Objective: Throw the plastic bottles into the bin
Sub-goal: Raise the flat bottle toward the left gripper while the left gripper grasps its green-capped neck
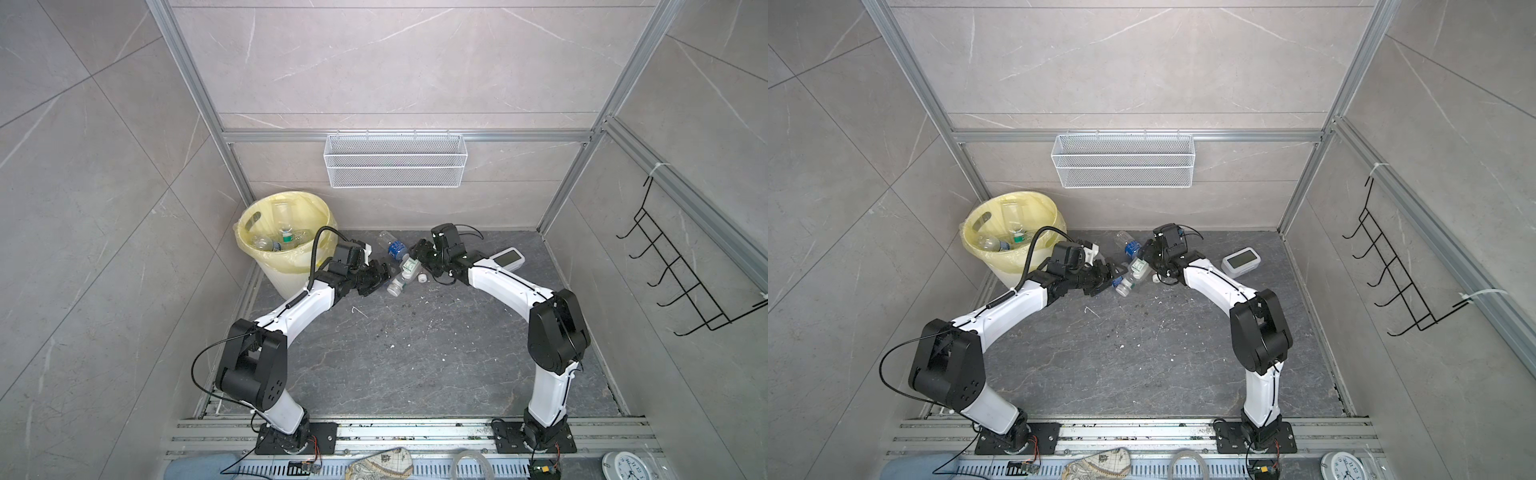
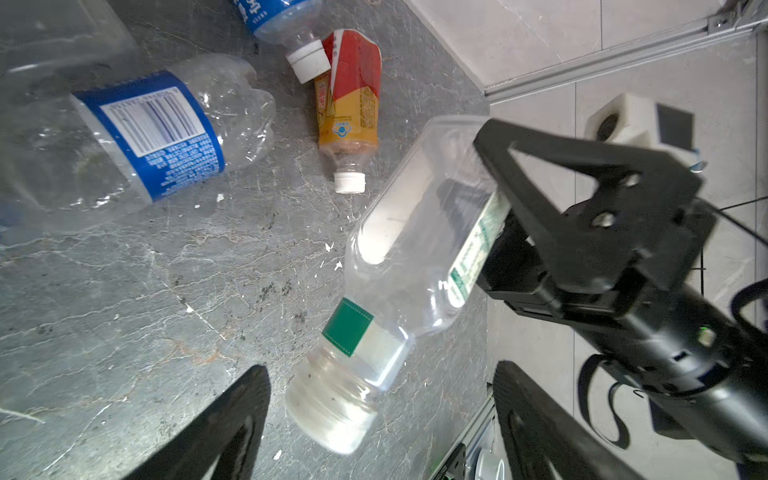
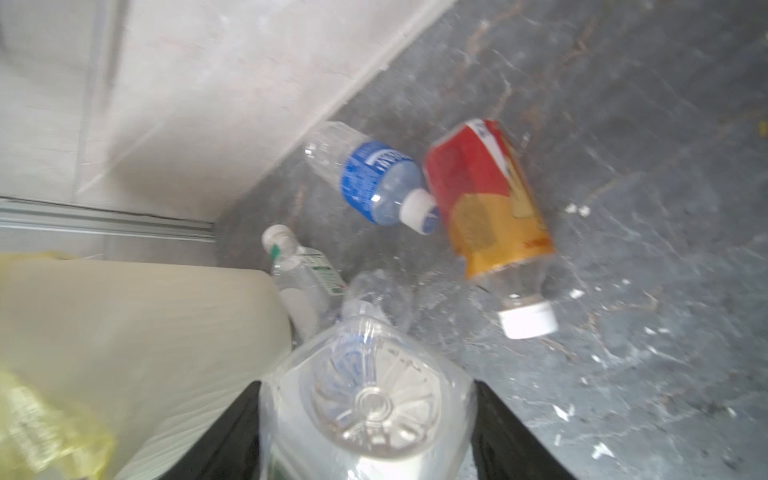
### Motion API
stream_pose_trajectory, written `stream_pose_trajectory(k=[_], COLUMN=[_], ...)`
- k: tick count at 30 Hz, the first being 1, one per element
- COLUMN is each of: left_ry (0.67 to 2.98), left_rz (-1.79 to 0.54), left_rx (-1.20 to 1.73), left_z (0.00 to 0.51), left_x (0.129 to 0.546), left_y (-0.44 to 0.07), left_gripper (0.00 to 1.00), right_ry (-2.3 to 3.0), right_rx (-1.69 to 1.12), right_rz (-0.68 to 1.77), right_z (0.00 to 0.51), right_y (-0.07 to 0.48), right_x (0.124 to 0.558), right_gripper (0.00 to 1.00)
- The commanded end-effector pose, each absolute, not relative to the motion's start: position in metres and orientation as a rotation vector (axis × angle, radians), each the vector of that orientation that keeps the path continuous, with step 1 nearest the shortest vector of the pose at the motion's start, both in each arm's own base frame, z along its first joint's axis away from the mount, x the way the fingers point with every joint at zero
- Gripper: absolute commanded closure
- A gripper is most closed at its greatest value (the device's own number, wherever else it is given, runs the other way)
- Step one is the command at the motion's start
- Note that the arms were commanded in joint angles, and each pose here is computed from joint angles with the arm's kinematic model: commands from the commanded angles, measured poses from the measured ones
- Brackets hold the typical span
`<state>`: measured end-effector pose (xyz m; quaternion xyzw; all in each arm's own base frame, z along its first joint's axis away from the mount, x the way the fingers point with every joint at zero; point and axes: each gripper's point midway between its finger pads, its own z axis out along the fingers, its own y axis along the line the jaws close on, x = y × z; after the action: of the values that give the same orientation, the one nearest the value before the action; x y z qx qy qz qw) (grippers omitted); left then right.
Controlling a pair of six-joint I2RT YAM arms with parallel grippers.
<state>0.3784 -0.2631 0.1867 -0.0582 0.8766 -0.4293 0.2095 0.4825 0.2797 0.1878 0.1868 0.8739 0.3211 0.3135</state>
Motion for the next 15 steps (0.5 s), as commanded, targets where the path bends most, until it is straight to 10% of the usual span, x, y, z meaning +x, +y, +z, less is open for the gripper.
stream_pose_trajectory(k=[1, 15], left_ry=[2.413, 2.454], left_rz=[-1.225, -1.269], left_rx=[-0.064, 0.018], left_z=[0.202, 0.193], left_x=[0.378, 0.369], left_y=[-0.274, -0.295], left_gripper=[0.15, 0.30], right_ry=[2.279, 2.267], right_rx=[0.407, 0.305], right_rz=[0.884, 1.024], right_z=[0.220, 0.236], right_y=[0.284, 0.305], right_x=[0.479, 0.476], right_gripper=[0.49, 0.49])
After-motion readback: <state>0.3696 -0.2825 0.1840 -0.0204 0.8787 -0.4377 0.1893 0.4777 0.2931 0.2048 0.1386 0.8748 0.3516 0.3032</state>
